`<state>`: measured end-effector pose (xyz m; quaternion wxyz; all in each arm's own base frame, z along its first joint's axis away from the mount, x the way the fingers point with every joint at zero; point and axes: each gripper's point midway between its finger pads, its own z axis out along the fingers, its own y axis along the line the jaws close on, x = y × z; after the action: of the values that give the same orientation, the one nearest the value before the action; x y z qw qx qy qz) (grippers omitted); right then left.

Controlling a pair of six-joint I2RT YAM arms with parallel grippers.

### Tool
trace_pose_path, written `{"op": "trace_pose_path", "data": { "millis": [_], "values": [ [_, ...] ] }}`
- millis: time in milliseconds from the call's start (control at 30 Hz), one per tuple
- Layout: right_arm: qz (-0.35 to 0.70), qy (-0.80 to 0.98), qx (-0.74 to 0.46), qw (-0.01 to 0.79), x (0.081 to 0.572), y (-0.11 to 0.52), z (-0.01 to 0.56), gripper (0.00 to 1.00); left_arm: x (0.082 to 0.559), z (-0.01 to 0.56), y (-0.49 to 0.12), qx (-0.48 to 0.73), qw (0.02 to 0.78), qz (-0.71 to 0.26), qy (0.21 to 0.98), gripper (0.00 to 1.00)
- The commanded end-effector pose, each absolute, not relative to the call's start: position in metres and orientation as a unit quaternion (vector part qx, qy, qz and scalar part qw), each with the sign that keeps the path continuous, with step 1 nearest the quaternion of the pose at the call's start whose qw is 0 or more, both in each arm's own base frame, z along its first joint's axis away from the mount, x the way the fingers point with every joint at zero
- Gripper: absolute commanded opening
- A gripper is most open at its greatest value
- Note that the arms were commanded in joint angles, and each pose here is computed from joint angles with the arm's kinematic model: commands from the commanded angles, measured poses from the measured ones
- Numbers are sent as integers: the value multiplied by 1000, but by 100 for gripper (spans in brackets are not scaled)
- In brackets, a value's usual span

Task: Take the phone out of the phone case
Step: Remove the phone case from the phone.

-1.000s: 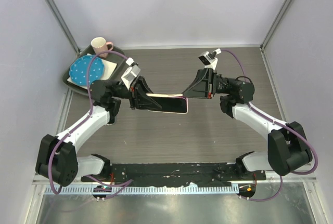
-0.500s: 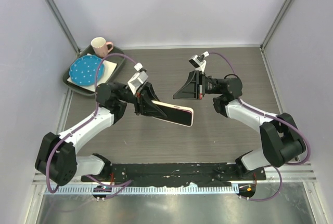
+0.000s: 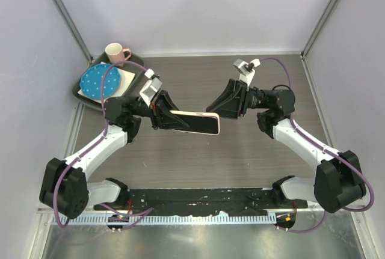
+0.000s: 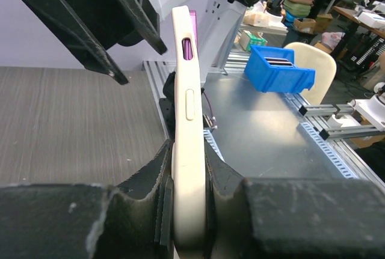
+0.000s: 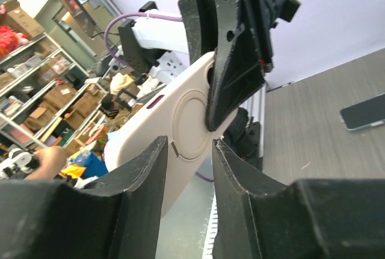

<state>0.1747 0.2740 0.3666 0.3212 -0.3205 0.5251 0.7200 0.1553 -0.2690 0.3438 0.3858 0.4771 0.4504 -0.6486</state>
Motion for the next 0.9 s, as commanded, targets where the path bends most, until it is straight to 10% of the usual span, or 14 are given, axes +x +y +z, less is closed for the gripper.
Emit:
{"op": "trace_pose_path", "data": {
  "millis": [0, 867],
  "values": [
    [697, 510, -343, 368, 183, 265, 387, 42, 162, 366, -266, 463, 445, -634, 431, 0],
    [556, 584, -422, 414, 205, 215, 328, 48, 203, 350, -260, 383, 454, -621, 511, 0]
  ]
}}
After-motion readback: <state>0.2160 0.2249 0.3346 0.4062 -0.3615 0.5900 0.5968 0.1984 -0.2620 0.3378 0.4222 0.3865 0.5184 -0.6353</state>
